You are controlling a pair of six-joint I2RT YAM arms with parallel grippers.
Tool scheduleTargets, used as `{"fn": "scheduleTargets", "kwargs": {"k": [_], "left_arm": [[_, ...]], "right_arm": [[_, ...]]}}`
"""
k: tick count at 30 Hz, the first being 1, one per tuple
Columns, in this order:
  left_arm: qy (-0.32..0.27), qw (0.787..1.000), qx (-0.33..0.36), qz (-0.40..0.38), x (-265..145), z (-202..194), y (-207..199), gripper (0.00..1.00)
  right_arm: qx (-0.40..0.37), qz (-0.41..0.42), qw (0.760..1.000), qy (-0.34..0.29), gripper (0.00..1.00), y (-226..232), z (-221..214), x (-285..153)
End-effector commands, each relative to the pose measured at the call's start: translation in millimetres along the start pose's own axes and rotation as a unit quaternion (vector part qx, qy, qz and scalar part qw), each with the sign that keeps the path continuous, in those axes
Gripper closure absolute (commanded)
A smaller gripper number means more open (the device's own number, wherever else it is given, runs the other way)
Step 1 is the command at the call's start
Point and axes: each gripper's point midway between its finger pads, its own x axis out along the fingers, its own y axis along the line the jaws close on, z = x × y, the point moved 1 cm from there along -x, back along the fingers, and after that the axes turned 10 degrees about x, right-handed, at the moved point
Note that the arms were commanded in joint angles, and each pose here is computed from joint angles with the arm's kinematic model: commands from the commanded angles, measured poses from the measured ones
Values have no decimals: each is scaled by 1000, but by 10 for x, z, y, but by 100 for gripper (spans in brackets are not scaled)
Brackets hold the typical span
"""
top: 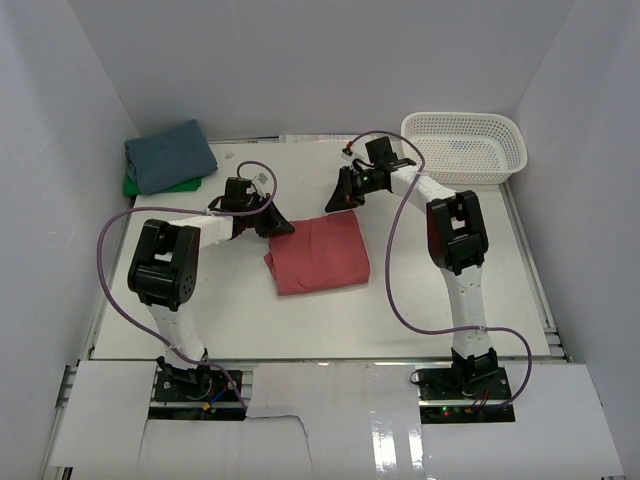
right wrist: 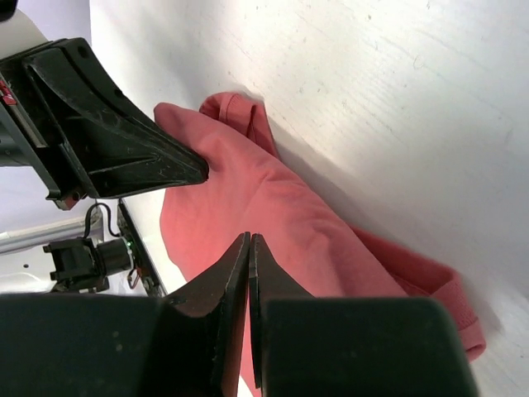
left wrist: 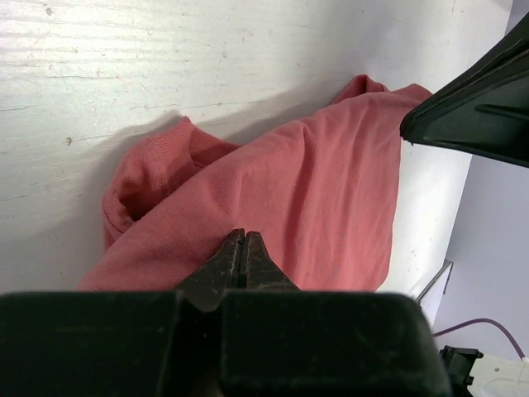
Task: Fold and stack the t-shirts
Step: Smooth out wrinkles on the folded tshirt
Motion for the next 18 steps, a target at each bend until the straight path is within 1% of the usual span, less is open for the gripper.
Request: {"fn": "scheduleTargets", "kwargs": {"k": [1,5,9,14,18], "left_arm": [[-17,1000,17,4,-5,128,-23,100],[-19,1000,16,16,-13,131,34,100],[-22,1000,15,17,-28,141,54,100],[-20,999,15,22,-42,141,90,100],[-16,999,5,50,-105,95,232,100]], "right_arm": [[3,-1,1000,-8,92,-118,96,36],[27,-19,999,2,92,-354,-12,46],[28,-30,999,5,92,-420,-107,1],[40,-45,998,-1,92,-593,-109,-55],[47,-85,995,-16,92,-829,-82,-158]]}}
